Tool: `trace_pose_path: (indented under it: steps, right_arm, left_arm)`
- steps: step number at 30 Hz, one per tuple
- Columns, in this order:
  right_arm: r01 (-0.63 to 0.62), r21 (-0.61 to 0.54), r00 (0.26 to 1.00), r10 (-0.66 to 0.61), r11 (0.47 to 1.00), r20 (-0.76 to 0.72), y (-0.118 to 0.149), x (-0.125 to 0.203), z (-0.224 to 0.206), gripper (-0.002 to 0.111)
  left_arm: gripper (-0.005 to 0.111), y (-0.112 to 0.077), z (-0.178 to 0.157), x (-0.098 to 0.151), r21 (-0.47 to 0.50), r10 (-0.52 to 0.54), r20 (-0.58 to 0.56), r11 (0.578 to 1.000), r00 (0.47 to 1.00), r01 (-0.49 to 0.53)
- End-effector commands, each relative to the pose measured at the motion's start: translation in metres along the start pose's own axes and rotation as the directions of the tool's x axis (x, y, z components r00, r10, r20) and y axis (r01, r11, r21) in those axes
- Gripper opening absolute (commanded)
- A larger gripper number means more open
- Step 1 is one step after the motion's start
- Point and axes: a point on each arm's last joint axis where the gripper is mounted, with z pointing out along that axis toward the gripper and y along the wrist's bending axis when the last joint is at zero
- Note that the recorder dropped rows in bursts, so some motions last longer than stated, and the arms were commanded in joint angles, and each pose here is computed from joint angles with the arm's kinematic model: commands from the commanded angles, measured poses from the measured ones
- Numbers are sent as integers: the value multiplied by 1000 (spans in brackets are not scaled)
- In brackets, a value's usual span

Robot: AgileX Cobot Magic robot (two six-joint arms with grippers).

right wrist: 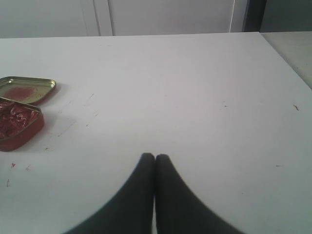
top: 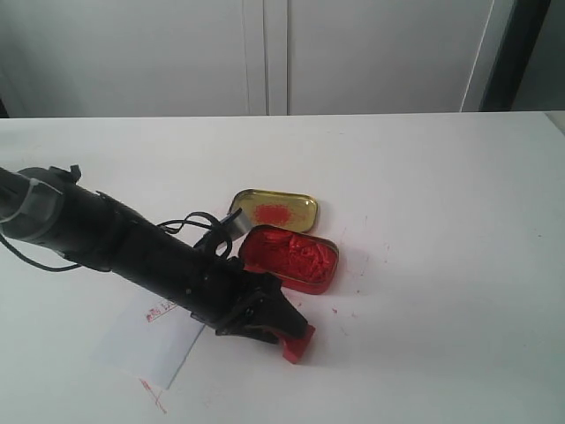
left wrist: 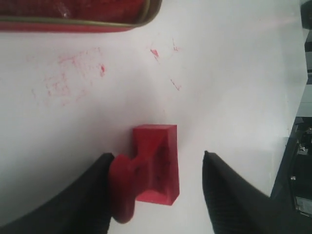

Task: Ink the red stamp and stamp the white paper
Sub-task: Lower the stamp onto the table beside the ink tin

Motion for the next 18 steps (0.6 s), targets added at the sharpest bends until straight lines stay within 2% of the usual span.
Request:
trace_pose_path:
  steps: [1,18]
  right_arm:
    - [3,7,1000,-3,1000,15,-1,0,0,0]
    - [3,7,1000,-3,1000,15,-1,0,0,0]
  left_arm:
    - [59,6,-2,5,-70,10,-44,997,999,-13]
    - [59,6,-2,6,-73,9,-50,997,999,-13]
